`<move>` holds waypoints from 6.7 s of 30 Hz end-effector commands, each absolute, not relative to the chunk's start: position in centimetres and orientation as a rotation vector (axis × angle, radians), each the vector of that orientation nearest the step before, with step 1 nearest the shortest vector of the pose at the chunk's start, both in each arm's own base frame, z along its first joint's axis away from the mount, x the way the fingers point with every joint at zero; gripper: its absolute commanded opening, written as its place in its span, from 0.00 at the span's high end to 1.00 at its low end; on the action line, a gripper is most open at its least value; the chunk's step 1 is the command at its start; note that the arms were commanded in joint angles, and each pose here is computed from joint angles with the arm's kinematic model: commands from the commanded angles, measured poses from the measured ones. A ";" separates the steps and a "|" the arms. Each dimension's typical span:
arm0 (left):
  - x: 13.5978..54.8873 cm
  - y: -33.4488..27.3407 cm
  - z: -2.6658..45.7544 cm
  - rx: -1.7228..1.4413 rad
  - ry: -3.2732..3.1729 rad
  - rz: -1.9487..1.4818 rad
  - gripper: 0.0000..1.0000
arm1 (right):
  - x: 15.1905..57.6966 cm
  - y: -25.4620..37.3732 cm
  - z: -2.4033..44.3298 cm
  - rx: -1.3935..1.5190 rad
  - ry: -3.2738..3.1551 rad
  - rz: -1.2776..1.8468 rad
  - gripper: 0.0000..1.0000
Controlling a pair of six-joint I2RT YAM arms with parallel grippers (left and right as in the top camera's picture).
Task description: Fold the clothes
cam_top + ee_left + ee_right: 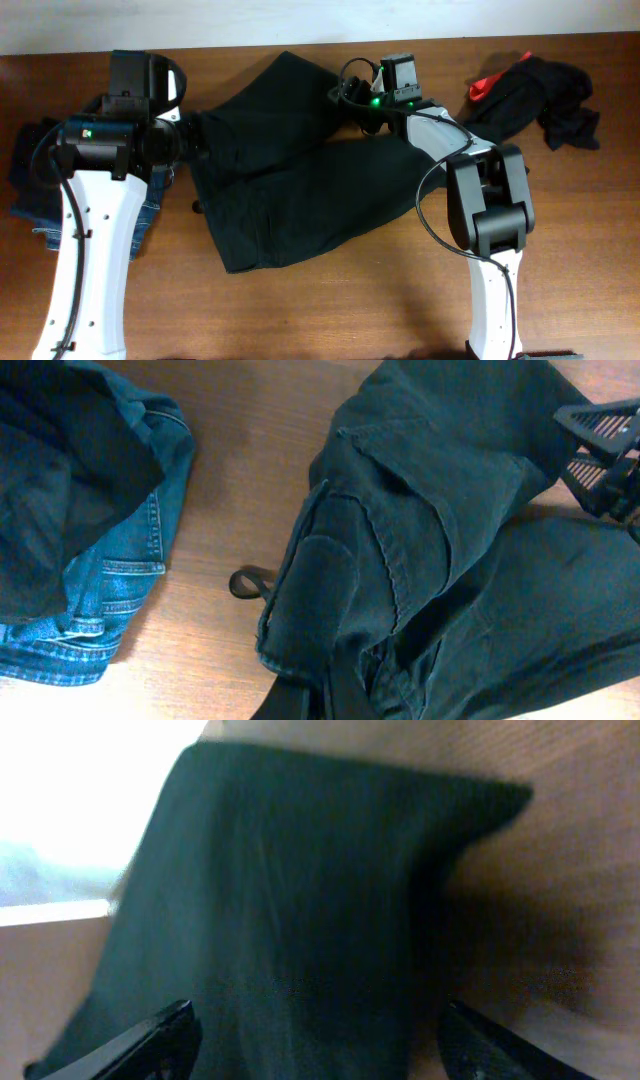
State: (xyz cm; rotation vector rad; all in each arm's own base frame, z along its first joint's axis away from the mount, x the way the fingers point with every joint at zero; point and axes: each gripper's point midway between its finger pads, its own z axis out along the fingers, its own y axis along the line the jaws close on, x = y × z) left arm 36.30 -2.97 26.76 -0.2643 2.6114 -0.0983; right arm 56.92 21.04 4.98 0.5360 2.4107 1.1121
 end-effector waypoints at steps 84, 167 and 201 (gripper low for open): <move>41.4 -3.2 20.1 -0.201 2.719 -0.061 0.97 | 56.7 5.0 15.9 0.115 2.454 0.267 0.93; 35.6 -4.1 17.2 -0.161 2.962 -0.168 0.50 | 44.7 2.8 9.4 0.027 3.073 0.284 0.27; 21.4 -7.3 -0.2 -0.542 3.367 -0.230 0.99 | 41.6 4.9 24.3 -0.144 2.742 0.409 0.20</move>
